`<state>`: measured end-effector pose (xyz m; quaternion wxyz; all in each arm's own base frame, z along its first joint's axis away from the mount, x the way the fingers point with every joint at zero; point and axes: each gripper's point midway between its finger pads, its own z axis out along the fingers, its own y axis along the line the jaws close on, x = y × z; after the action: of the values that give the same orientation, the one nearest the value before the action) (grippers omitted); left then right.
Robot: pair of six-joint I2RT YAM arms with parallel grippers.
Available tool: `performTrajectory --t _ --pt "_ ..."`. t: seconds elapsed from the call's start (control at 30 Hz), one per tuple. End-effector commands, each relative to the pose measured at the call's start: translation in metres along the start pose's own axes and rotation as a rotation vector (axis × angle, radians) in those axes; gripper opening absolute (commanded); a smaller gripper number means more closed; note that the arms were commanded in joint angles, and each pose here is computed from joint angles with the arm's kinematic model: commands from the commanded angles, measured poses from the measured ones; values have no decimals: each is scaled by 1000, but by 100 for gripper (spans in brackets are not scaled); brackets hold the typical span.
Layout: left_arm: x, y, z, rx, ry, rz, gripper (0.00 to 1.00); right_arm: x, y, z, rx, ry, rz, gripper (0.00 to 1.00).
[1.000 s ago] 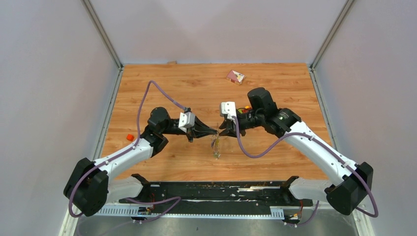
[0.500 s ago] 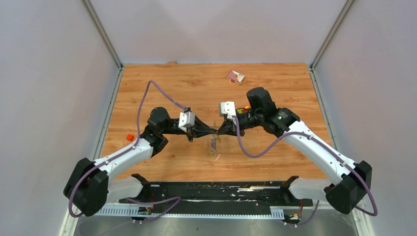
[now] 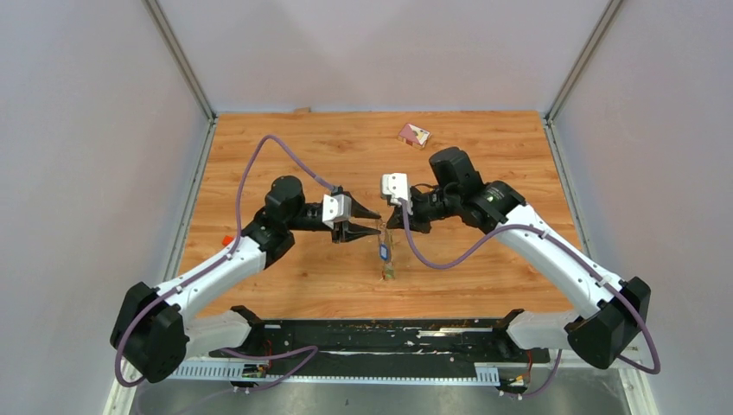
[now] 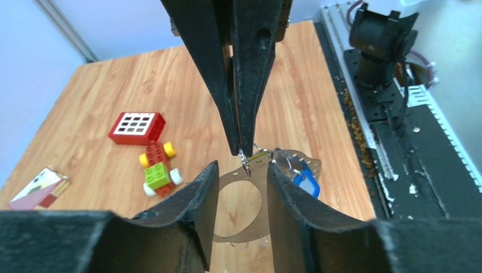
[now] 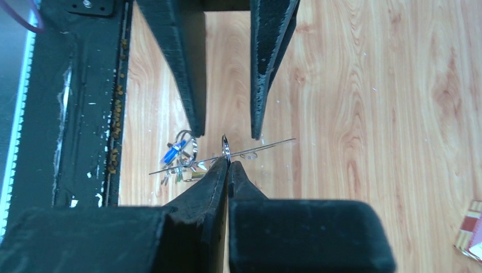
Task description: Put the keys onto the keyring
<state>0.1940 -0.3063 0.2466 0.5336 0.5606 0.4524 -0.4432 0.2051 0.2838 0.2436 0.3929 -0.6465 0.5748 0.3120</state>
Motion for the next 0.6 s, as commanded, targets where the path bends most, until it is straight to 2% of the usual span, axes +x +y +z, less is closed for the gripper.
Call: performTrajectory --t 0.0,0.13,0.23,0.57 --pt "-2 14 -4 -21 90 99 46 -7 -15 -6 61 70 -45 0" --pt "-2 16 0 -8 89 92 49 -4 -20 -4 76 106 -29 0" --pt "1 19 4 -8 89 73 48 -4 -22 -2 78 113 -21 0" --pt "3 22 11 -19 50 45 32 -6 -20 4 62 96 -6 0"
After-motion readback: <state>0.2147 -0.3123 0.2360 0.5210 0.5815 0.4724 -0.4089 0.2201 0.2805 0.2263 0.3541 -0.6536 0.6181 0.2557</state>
